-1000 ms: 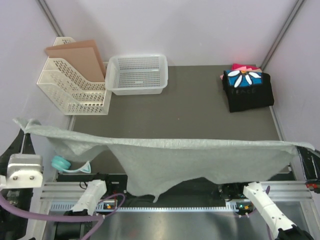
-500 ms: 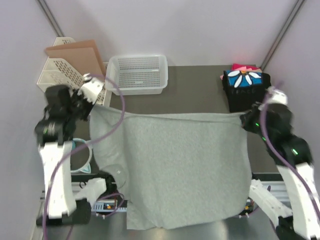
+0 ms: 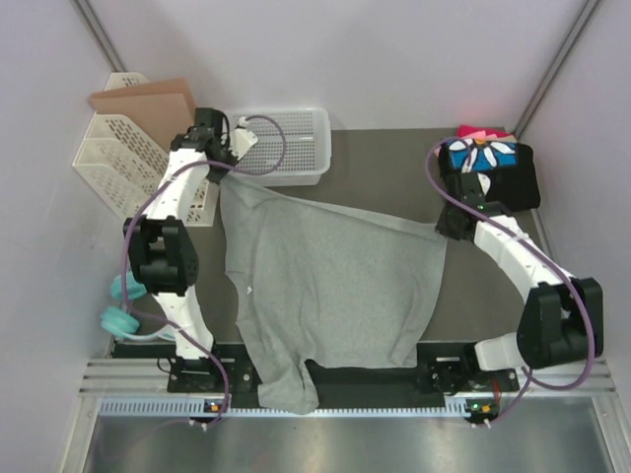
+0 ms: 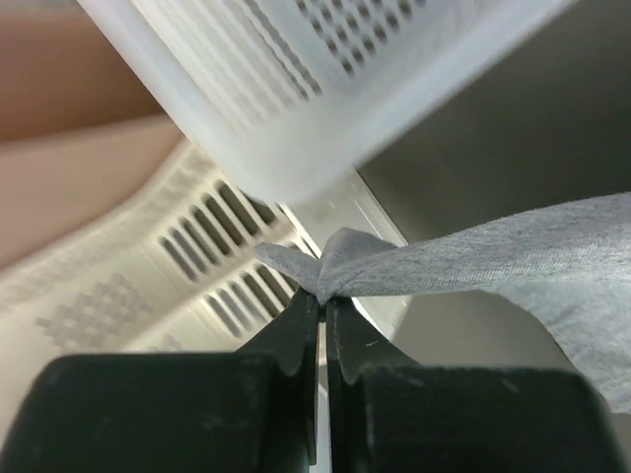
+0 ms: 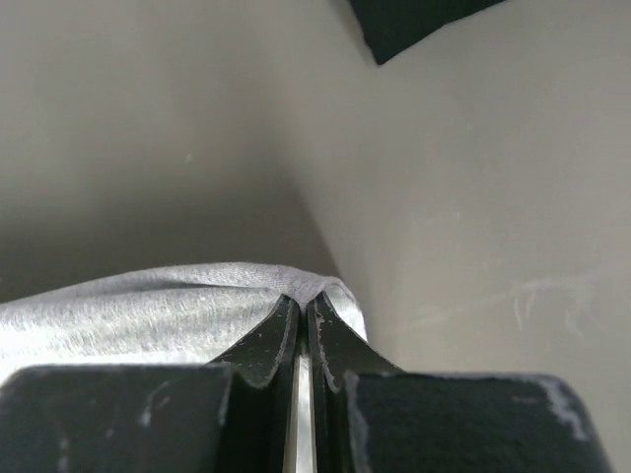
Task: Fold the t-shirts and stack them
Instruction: Flatten out the tshirt
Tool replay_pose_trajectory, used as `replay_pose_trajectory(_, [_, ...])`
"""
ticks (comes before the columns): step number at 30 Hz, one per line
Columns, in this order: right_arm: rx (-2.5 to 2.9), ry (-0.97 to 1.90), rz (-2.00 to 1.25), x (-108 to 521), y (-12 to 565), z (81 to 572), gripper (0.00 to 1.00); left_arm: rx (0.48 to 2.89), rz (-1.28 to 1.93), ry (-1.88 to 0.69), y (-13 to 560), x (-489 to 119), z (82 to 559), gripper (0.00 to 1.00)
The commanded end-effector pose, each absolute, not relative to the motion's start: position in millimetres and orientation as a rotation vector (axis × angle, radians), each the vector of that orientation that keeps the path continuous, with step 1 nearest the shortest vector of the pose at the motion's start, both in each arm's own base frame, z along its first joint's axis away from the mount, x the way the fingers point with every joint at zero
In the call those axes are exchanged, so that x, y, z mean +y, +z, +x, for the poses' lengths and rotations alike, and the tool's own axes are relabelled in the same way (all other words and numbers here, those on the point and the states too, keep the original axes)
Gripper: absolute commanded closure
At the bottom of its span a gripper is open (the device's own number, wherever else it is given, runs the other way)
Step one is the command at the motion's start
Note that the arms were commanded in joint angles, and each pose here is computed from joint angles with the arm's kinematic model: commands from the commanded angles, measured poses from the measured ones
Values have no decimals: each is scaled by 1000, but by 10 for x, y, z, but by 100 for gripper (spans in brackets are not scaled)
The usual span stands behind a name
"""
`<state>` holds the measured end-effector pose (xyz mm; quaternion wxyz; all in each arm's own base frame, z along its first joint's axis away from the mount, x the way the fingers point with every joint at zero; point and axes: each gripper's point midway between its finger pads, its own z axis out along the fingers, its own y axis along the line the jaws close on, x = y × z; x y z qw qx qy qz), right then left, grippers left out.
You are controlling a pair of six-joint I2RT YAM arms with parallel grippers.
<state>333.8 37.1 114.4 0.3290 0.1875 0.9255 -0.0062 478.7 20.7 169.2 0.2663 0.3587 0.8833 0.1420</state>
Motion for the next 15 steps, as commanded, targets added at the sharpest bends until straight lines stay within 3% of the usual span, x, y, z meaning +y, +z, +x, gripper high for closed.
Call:
replay_pose_trajectory(1, [2273,-35,553,182,1453,3751,100,2163,945,630,2405,95,5185,100])
replay_pose_trajectory(8, [2311,-42,520,207,1383,3995,100,1966,1038,715,2903,-606,5359,100])
replay_pose_trajectory(15, [2342,-35,501,251,1283,4125,100,2041,958,583,2978,-795,5157,100])
